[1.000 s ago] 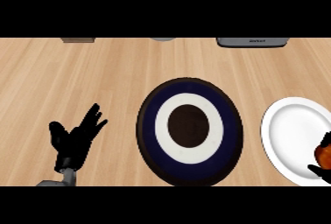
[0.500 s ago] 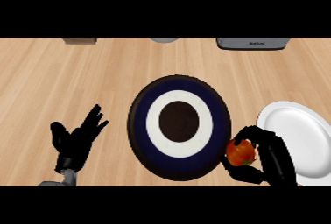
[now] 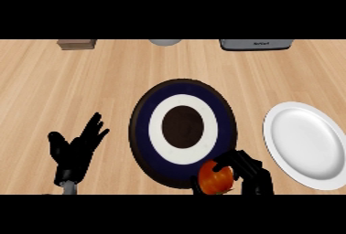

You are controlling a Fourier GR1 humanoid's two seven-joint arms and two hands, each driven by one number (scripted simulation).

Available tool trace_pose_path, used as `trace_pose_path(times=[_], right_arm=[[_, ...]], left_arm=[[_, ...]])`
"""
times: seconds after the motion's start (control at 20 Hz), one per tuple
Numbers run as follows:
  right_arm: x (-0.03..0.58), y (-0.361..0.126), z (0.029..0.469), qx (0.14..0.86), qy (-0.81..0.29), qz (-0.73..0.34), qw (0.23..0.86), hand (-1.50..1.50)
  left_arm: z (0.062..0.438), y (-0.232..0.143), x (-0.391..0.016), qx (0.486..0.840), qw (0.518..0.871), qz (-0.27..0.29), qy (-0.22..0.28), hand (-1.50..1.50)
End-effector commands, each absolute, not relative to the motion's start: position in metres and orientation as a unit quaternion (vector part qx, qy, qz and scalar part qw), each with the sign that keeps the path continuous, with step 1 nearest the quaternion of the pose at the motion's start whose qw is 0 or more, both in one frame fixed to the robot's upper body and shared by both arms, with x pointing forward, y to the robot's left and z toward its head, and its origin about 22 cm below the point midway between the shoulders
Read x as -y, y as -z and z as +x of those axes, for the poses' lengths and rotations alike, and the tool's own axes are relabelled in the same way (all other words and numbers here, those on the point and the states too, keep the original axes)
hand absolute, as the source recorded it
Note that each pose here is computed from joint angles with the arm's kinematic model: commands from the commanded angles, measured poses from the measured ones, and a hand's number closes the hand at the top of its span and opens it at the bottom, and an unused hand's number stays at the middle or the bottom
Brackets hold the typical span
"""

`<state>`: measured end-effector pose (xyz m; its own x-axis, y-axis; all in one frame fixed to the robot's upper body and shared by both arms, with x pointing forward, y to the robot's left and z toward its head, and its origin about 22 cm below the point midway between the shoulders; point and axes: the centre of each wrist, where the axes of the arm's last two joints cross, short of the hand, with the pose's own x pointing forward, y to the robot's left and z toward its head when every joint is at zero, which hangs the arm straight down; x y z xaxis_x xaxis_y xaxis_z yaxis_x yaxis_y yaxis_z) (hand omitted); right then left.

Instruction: Pick the tomato from the plate and place it in the plate

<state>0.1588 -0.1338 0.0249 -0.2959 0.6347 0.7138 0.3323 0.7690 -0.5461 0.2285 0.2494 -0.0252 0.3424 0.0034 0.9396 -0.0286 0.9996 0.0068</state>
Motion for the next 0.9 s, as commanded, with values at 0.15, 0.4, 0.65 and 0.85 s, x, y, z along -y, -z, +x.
trace_pose_path(times=[0.15, 0.4, 0.65, 0.85], right_arm=[[0.074, -0.035, 0.099, 0.798, -0.002, -0.286, 0.531, 1.50], [0.061, -0.018, 0.091, 0.793, 0.036, -0.331, 0.509, 1.50], [0.087, -0.023, 0.132, 0.777, 0.074, -0.405, 0.477, 1.50], [0.090, -0.034, 0.175, 0.769, 0.090, -0.415, 0.478, 1.50]], left_arm=[[0.223, 0.034, -0.248, 0.553, 0.833, 0.012, -0.012, 0.00], [0.223, 0.029, -0.253, 0.558, 0.830, 0.014, -0.015, 0.00], [0.222, 0.035, -0.244, 0.566, 0.824, 0.007, -0.003, 0.00], [0.230, 0.034, -0.230, 0.570, 0.822, 0.007, 0.009, 0.00]])
